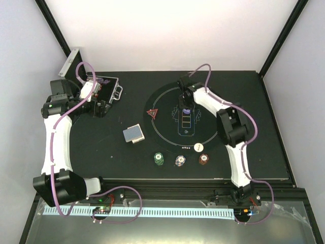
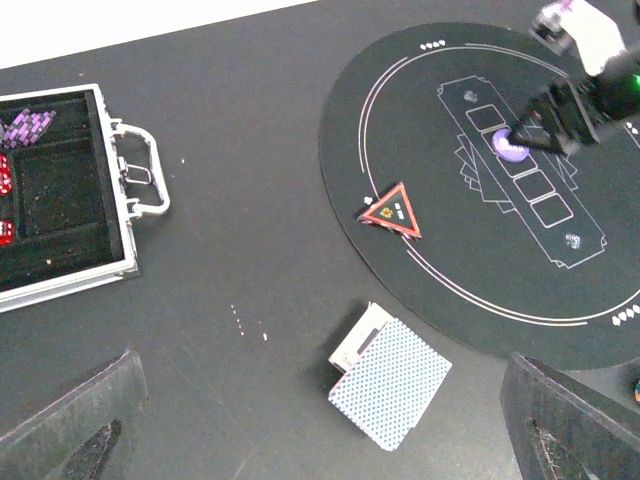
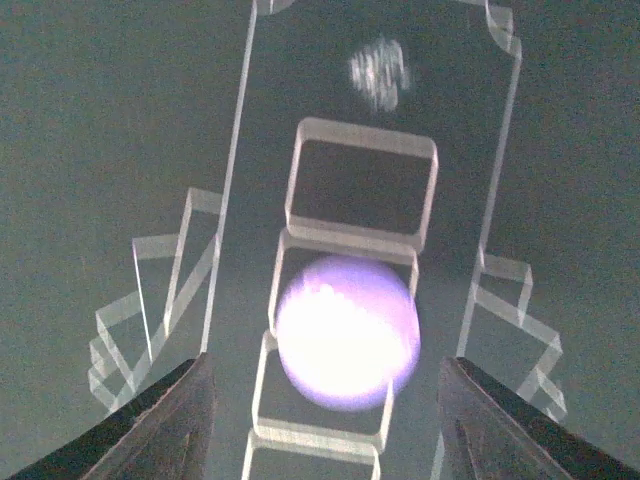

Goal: Distribute texas hold em gaming equipment

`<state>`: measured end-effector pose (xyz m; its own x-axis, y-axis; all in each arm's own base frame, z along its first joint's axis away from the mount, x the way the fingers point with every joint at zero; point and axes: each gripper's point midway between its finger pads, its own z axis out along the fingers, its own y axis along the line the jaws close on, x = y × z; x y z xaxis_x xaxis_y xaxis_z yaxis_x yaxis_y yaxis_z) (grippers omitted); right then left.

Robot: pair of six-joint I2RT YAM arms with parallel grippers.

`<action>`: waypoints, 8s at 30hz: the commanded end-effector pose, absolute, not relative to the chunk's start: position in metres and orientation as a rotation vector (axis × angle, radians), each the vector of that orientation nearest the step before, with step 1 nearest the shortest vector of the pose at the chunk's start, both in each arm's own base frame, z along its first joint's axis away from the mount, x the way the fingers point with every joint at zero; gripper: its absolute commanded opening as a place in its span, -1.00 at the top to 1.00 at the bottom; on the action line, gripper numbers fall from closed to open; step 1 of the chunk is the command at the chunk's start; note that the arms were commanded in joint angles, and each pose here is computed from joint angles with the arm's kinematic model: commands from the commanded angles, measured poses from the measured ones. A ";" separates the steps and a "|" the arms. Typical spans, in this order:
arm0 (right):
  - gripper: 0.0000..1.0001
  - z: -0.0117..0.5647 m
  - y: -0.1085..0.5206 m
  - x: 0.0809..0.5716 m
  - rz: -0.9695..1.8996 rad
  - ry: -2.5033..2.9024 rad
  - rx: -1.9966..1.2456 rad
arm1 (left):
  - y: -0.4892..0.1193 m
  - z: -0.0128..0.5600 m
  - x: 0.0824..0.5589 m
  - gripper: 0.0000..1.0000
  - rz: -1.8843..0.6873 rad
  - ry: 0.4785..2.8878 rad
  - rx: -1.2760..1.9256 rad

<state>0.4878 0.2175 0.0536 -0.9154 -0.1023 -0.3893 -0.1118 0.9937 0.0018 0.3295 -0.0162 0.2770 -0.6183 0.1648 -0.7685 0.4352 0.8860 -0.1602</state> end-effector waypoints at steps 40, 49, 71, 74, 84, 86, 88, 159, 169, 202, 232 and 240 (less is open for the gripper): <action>0.53 0.045 0.227 0.557 -0.104 2.633 -0.165 | -0.013 0.283 0.334 -0.98 -0.420 2.207 0.389; 0.02 0.119 0.232 0.472 -0.008 2.581 -0.234 | -0.017 0.289 0.327 -0.98 -0.441 2.207 0.389; -0.40 0.030 0.164 0.257 -0.047 2.839 -0.299 | -0.025 0.297 0.321 -0.98 -0.487 2.165 0.401; -0.38 0.026 0.161 0.251 -0.048 2.852 -0.304 | -0.025 0.298 0.323 -0.98 -0.487 2.160 0.399; -0.40 0.019 0.160 0.240 -0.030 2.905 -0.330 | -0.025 0.299 0.325 -0.98 -0.487 2.153 0.400; -0.39 0.016 0.157 0.240 -0.062 2.912 -0.323 | -0.024 0.300 0.326 -0.98 -0.486 2.154 0.397; -0.32 0.014 0.151 0.241 -0.117 2.920 -0.292 | -0.024 0.300 0.327 -0.98 -0.486 2.155 0.395; -0.36 0.072 0.362 0.165 0.157 2.771 -0.865 | -0.007 0.306 0.326 -0.98 -0.358 2.227 0.370; -0.16 0.068 0.362 0.163 0.153 2.776 -0.858 | -0.006 0.308 0.325 -0.98 -0.344 2.221 0.371; 0.33 0.090 0.356 0.169 0.135 2.738 -0.830 | -0.007 0.309 0.323 -0.98 -0.352 2.214 0.376; 0.56 0.059 0.344 0.377 -0.001 2.737 -0.557 | -0.006 0.311 0.315 -0.98 -0.324 2.215 0.396; 0.55 0.032 0.357 0.398 0.075 2.773 -0.539 | -0.010 0.309 0.313 -0.98 -0.344 2.214 0.420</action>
